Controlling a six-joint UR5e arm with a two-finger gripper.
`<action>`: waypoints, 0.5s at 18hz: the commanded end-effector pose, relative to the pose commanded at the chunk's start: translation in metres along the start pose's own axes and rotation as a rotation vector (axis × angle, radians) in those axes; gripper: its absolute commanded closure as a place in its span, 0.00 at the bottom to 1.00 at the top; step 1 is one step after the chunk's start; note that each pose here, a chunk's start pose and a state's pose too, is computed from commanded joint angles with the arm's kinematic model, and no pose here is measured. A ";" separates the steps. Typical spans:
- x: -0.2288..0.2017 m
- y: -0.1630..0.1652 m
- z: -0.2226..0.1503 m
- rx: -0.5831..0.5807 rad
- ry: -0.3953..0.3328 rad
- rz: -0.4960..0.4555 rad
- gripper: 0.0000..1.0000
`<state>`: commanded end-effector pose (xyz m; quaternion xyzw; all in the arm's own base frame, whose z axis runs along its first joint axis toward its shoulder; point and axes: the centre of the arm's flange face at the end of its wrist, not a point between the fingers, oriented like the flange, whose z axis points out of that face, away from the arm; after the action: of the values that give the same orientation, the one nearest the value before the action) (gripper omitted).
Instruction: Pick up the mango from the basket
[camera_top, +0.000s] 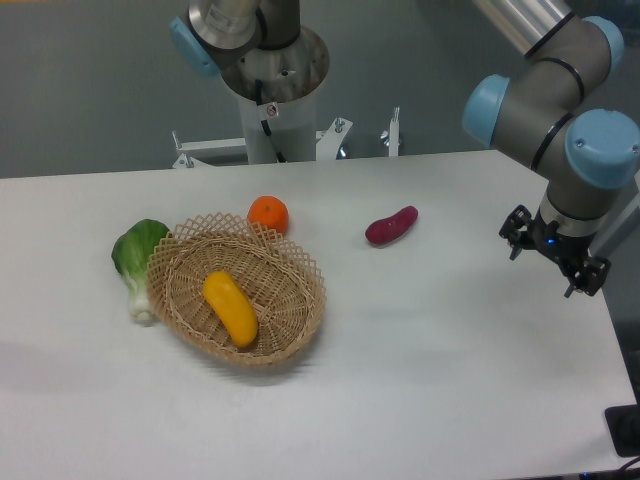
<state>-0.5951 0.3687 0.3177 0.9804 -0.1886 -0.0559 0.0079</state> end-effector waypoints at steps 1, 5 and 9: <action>0.000 0.000 0.000 0.002 0.000 0.000 0.00; 0.001 -0.004 0.000 0.001 0.001 -0.001 0.00; 0.003 -0.011 -0.002 0.047 0.003 -0.101 0.00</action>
<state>-0.5879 0.3775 0.3193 0.9887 -0.1402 -0.0502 -0.0176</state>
